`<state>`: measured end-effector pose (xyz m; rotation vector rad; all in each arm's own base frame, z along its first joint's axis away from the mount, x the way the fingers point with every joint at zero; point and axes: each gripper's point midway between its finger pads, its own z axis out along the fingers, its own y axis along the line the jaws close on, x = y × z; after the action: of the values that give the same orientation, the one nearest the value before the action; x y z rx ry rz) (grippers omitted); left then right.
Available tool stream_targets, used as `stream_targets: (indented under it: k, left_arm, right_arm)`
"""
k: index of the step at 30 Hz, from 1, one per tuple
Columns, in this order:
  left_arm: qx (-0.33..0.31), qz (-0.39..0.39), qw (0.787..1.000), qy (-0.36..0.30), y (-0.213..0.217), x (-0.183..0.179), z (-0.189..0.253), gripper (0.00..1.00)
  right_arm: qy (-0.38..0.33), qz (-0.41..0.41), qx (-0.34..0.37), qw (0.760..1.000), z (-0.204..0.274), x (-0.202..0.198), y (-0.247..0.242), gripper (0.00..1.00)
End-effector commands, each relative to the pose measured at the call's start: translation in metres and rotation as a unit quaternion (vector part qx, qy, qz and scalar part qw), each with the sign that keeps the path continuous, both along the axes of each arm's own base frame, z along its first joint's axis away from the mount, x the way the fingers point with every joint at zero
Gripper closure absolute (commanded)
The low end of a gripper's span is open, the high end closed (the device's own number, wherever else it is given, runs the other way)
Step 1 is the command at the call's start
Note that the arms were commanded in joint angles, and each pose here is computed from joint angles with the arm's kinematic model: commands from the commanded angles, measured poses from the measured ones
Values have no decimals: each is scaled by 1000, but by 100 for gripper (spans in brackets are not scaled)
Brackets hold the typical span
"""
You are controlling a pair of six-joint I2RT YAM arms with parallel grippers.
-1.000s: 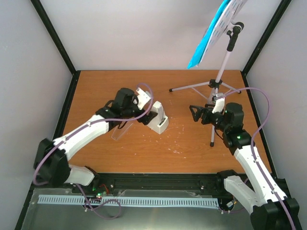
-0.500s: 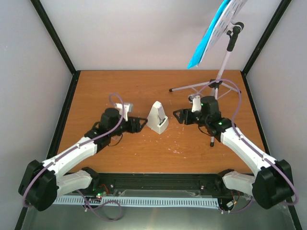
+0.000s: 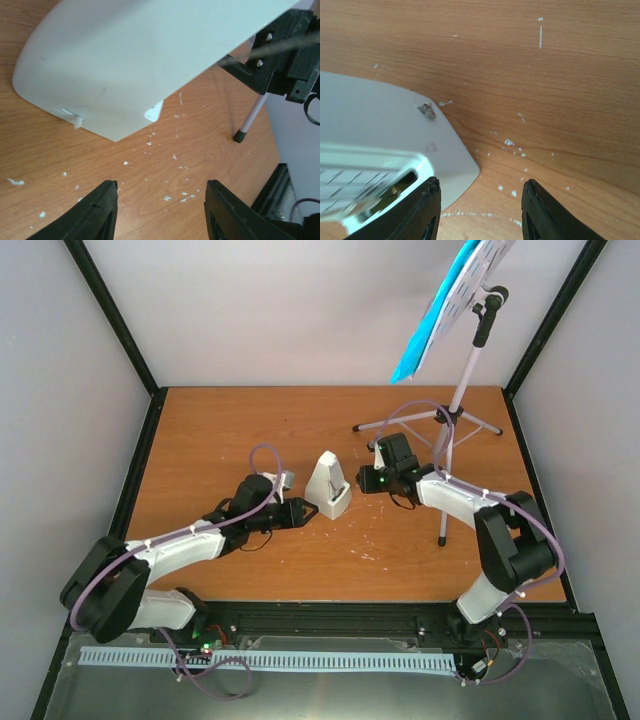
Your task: Pack up the instrument practice props
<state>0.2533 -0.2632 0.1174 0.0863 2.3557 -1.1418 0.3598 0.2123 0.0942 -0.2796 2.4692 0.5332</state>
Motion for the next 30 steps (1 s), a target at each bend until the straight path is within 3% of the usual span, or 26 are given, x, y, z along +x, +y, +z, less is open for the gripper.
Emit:
stream_targets:
  k: [1,8,11,25,30]
  left_arm:
    - [12,7,999,-30,-8,20,7,57]
    - [-4,17,1000,-11,-5,32,-9,62]
    - [-2,7,1000,-5,-5,35,-17,63]
    - [50,52,997,-26,26,63,-30,66]
    - [70,85,993,-45,52,67,-25,63]
  right_arm:
    - [-32,-7,-19,999,-2,28,6,55]
    - [-35,22,-15,999,-20,41,21,55]
    - [-40,37,-11,998,-21,41,25,51]
    - [-37,194,94,976,-15,-38,59,50]
    - [-40,178,93,979,-8,-59,50,51]
